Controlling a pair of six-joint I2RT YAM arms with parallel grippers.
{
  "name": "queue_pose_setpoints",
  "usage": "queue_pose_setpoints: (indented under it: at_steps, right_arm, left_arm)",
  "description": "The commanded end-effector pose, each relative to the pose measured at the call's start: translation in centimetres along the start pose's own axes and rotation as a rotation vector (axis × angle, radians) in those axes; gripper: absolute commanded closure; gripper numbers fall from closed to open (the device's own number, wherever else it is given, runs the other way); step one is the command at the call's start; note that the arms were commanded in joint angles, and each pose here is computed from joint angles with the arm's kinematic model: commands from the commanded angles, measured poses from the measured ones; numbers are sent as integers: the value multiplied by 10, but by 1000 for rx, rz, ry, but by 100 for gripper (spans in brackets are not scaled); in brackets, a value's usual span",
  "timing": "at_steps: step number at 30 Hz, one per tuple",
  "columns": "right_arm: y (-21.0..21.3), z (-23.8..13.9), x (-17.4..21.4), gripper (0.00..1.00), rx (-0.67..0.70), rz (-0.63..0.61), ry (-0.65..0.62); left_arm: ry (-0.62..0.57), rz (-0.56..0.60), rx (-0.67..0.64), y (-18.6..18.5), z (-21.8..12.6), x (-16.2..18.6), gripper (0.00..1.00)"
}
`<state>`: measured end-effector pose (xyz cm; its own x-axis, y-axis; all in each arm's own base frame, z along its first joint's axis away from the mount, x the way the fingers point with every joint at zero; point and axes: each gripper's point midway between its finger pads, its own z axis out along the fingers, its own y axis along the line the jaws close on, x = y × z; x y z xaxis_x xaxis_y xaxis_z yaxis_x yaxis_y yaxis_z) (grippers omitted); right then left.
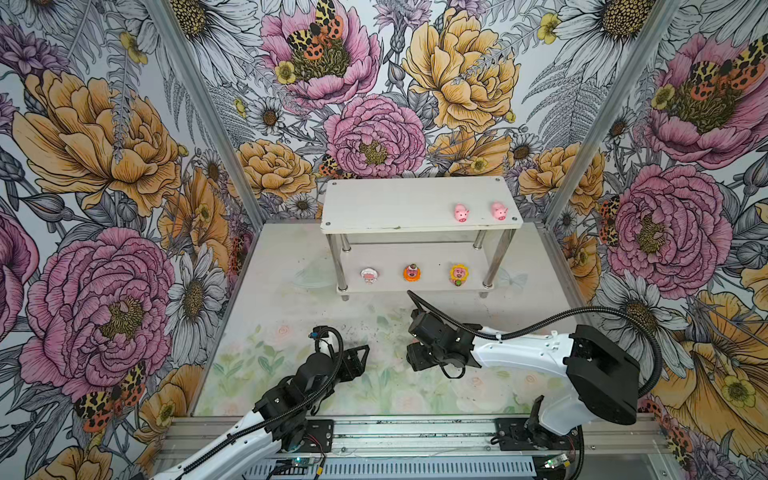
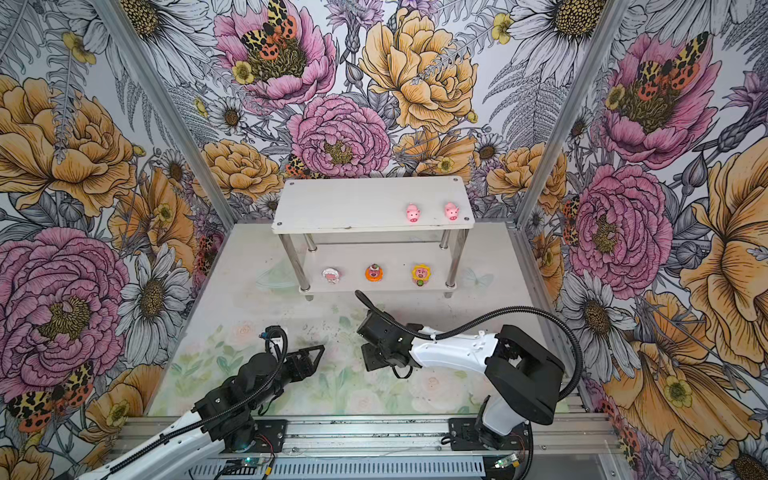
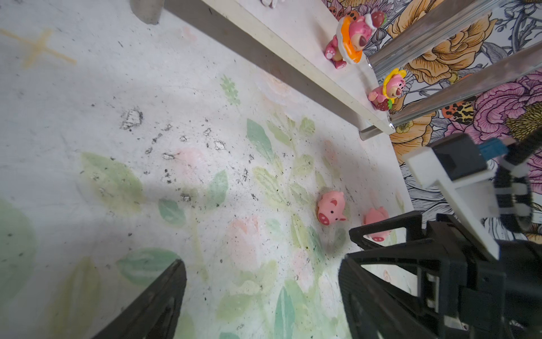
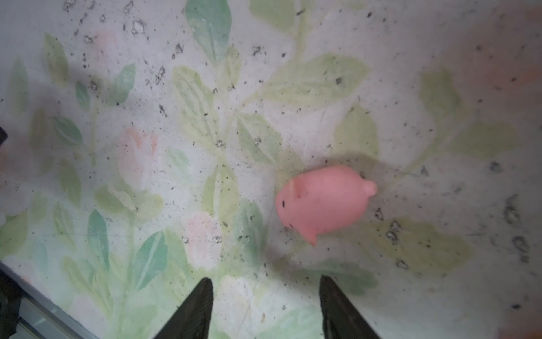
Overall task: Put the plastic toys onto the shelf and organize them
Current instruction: 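Grasp another pink pig on the table with the right gripper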
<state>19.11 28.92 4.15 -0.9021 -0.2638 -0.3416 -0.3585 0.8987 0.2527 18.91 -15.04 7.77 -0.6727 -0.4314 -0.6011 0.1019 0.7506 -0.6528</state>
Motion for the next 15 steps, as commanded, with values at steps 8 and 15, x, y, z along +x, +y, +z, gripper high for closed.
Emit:
queue_pose_setpoints:
  at_steps: [8,15]
  right_arm:
    - [5,23,-43,34,1,52,-84]
    - [3,29,-62,44,17,36,-118]
  left_arm:
    - [-3,7,-31,13,1,4,16]
    - [-4,9,-33,13,0,4,15]
